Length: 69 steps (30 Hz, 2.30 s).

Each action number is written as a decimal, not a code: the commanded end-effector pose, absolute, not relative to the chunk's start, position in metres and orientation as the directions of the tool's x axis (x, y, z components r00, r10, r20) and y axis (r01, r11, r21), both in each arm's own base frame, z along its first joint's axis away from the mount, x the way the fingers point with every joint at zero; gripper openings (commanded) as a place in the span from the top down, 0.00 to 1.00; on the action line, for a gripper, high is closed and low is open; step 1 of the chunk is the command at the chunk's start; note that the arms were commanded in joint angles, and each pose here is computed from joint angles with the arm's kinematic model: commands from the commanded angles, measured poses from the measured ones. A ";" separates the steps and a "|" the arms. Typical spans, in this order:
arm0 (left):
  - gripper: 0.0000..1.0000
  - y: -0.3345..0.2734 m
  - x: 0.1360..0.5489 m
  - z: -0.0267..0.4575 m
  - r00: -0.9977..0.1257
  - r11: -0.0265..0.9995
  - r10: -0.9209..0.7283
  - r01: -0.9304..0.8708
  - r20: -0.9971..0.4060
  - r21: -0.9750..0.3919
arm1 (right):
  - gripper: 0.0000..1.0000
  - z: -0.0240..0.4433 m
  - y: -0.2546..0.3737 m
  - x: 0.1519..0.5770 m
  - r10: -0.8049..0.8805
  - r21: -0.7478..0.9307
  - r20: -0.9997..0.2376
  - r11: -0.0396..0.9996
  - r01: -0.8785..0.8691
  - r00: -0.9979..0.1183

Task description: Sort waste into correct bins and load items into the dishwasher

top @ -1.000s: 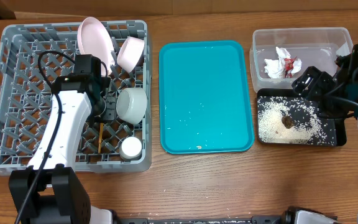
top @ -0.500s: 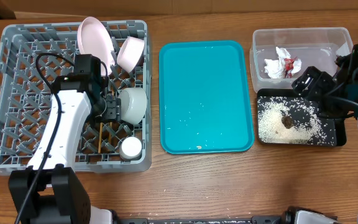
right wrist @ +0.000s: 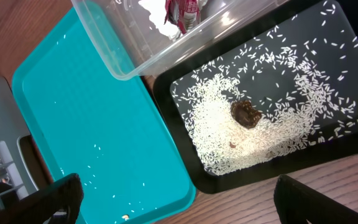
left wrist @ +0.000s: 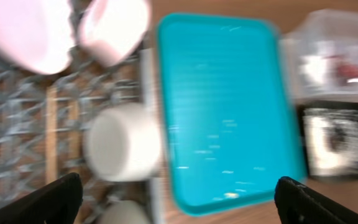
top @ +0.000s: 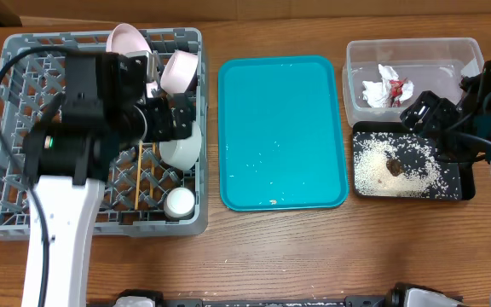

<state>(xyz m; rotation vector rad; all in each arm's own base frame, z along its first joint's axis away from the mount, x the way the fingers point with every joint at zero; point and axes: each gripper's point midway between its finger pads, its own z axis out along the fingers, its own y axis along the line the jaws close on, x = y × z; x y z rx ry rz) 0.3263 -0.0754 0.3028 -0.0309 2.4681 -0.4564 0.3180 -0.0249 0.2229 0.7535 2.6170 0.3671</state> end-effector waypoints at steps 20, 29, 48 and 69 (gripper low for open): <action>0.00 -0.100 0.328 0.297 -0.845 0.895 -0.201 0.046 -0.495 -0.443 | 0.00 0.280 0.010 0.285 0.463 0.397 -0.478 0.872 0.286 -0.746; 0.00 -0.099 0.328 0.297 -0.845 0.895 -0.202 0.046 -0.496 -0.443 | 0.00 0.299 -0.009 0.244 0.422 0.361 -0.800 0.906 0.219 -0.426; 0.00 -0.099 0.328 0.297 -0.844 0.896 -0.203 0.045 -0.496 -0.443 | 0.00 0.200 0.011 0.246 0.318 0.324 -0.940 0.945 -0.033 -0.123; 0.00 -0.099 0.328 0.297 -0.845 0.895 -0.201 0.046 -0.495 -0.443 | 0.00 0.171 0.016 0.246 0.323 0.326 -0.945 0.943 -0.066 -0.044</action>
